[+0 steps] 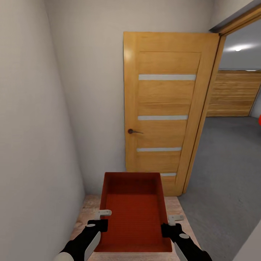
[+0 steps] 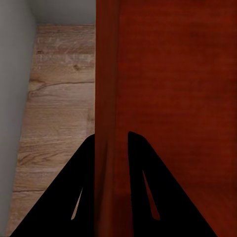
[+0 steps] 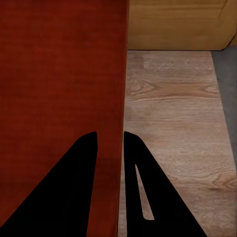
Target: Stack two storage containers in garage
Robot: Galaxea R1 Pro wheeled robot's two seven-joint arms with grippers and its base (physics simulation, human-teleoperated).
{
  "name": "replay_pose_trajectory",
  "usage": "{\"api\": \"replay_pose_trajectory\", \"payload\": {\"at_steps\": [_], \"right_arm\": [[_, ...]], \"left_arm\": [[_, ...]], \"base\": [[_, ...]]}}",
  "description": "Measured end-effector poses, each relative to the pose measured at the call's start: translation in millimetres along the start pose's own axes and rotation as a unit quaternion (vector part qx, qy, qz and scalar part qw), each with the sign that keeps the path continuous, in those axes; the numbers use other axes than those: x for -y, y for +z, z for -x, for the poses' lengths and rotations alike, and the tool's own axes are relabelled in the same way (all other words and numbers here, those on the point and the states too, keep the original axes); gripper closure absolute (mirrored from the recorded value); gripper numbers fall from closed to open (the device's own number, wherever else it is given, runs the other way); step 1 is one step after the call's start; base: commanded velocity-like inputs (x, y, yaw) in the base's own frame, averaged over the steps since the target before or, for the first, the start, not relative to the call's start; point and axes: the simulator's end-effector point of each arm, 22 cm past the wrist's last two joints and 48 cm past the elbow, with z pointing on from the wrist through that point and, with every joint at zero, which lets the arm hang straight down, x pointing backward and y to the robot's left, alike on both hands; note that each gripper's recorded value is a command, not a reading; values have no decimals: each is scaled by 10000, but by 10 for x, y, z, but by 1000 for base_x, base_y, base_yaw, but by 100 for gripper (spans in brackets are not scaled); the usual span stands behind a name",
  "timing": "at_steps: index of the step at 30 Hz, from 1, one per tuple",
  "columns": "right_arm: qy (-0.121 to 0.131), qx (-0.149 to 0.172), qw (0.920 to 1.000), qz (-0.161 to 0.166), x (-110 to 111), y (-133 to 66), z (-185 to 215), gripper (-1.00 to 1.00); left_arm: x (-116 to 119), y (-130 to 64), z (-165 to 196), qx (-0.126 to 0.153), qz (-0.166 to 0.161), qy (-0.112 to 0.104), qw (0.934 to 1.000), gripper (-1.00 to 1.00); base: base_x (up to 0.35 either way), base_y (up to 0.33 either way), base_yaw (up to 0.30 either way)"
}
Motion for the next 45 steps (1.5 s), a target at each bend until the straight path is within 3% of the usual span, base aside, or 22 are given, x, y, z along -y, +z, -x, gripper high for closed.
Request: {"api": "replay_pose_trajectory", "payload": {"at_steps": [18, 45], "right_arm": [[-2, 0, 10000, -1, -6, -1, 0, 100], [0, 1, 10000, -1, -5, -4, -1, 100]], "left_arm": [[-6, 0, -2, 0, -2, -1, 10000, 100], [-4, -4, -1, 1, -1, 1, 10000, 100]], "base": [[18, 3, 0], [318, 2, 0]]}}
